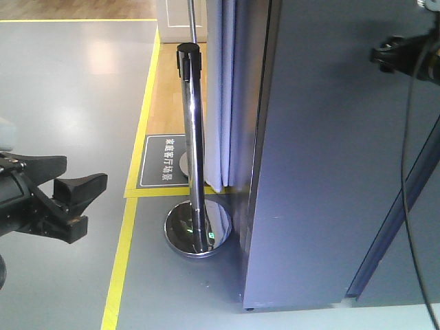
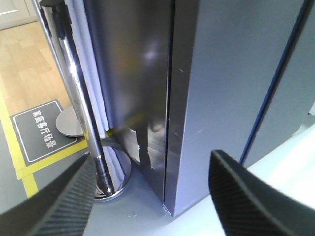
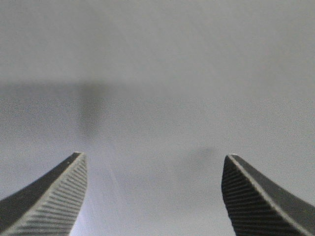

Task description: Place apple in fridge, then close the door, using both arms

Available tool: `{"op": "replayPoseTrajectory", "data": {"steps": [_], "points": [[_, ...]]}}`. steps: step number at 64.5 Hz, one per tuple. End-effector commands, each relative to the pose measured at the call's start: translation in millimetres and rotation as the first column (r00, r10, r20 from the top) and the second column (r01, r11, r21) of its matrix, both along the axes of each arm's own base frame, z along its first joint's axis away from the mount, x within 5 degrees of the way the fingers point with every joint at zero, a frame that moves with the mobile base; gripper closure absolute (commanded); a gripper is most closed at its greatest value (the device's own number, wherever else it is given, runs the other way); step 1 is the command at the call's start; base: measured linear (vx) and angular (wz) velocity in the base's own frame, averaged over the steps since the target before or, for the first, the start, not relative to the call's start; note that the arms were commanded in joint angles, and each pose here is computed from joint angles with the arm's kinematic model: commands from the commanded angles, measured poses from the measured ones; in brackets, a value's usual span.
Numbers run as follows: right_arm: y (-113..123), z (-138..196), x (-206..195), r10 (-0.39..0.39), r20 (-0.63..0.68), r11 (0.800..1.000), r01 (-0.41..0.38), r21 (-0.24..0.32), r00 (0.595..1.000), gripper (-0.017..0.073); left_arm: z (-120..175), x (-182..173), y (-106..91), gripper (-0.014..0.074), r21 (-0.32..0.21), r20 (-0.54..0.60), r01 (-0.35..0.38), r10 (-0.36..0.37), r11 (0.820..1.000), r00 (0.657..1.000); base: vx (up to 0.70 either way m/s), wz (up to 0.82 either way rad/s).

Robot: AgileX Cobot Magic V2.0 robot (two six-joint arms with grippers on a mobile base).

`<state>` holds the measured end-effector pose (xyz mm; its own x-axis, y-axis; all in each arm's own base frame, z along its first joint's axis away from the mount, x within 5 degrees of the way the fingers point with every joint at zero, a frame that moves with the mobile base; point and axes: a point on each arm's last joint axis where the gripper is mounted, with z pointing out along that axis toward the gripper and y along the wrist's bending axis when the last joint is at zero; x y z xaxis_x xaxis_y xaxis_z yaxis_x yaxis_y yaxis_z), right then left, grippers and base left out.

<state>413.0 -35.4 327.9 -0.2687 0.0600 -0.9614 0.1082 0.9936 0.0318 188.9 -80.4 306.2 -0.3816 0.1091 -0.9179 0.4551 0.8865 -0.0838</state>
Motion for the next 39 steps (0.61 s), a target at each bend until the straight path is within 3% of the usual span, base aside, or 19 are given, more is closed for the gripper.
{"op": "replayPoseTrajectory", "data": {"steps": [1, 14, 25, 39], "points": [[11.7, 44.7, -43.3, 0.095, 0.169, 0.995, -0.098, 0.011, 0.981, 0.0012, 14.2, 1.8, 2.6, 0.0129, -0.04, 0.06, -0.038, 0.041, 0.998, 0.997, 0.0, 0.01], [19.1, 59.4, -114.7, 0.105, 0.224, 0.994, -0.111, 0.013, 0.969, 0.0012, 14.2, 1.8, 2.6, 0.0129, -0.04, 0.06, -0.039, 0.041, 0.998, 0.997, 0.0, 0.0], [20.7, 63.6, -181.1, 0.066, 0.261, 0.998, -0.067, -0.005, 0.963, 0.0012, 14.2, 1.8, 2.6, 0.0129, -0.04, 0.06, -0.039, 0.041, 0.998, 0.997, 0.0, 0.0], [23.4, 60.0, -214.3, 0.073, 0.291, 0.997, -0.065, -0.037, 0.954, 0.0012, 14.2, 1.8, 2.6, 0.0129, -0.04, 0.06, -0.039, 0.041, 0.998, 0.997, 0.0, 0.0]]}}
